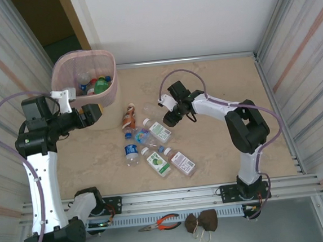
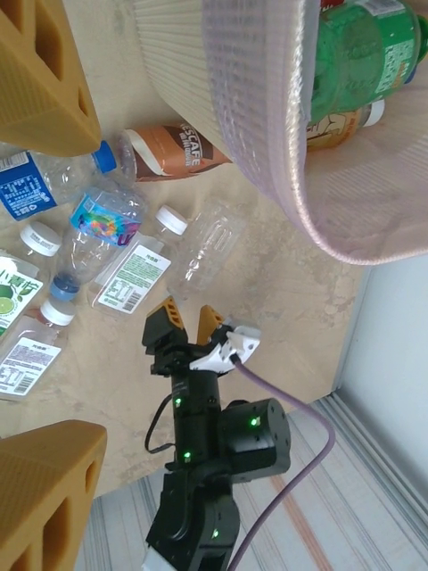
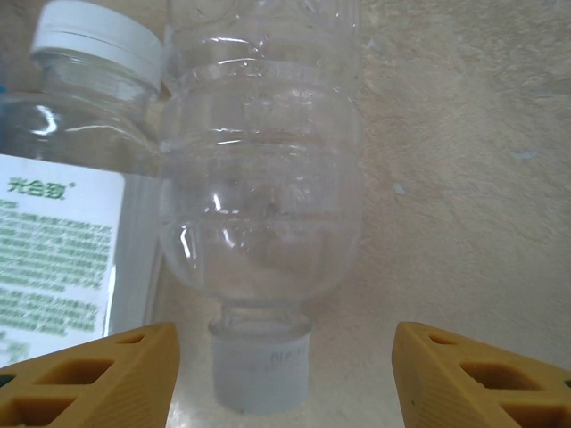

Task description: Put the plastic bottles in the bin

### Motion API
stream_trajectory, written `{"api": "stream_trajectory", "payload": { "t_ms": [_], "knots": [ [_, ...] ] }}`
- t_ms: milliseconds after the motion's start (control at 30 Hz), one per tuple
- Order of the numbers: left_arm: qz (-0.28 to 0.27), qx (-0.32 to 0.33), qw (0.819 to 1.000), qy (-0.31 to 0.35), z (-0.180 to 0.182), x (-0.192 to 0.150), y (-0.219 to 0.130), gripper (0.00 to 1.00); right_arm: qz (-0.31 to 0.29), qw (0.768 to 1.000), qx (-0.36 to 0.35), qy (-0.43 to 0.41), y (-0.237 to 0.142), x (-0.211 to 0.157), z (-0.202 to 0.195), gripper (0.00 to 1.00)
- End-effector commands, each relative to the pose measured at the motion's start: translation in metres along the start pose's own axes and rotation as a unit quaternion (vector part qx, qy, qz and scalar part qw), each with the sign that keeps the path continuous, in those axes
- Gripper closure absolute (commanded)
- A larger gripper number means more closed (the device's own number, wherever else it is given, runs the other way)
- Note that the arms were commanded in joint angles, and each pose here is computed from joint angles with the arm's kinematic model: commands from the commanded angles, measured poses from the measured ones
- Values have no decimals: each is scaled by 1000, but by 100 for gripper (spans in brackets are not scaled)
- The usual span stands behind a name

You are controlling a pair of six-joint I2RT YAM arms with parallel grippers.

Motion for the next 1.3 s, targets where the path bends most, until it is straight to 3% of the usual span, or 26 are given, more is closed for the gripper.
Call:
{"api": "stream_trajectory", "payload": {
  "t_ms": [0,267,567,933,1267],
  "knots": [
    [-8,-14,1000,5,-5,-1,-2,22,7,1000,-4,-14,12,3,-5,38],
    [0,-14,1000,1,-5,-6,1,22,31,999,10,-10,35,-7,-5,49],
    [8,-21,1000,-1,-2,-7,9,22,29,1000,-1,-7,27,-8,-7,62],
    [14,-31,999,7,-5,-5,17,22,-24,997,-69,-10,-21,-10,-26,68],
    [25,-49,998,26,-13,0,27,22,-90,971,-167,-148,-83,-19,-19,71]
  ]
}}
Point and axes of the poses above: each hand's point on the last joint's axis, 136 mm out from that joint toward the fingers, its own y axis out along the fingers, its own z axis along the line the jaws close on, x = y × z, the point moved 10 cm from there along -y, back along the fingers, and after that the axes turned 2 degrees about y, right-handed, at the moved point
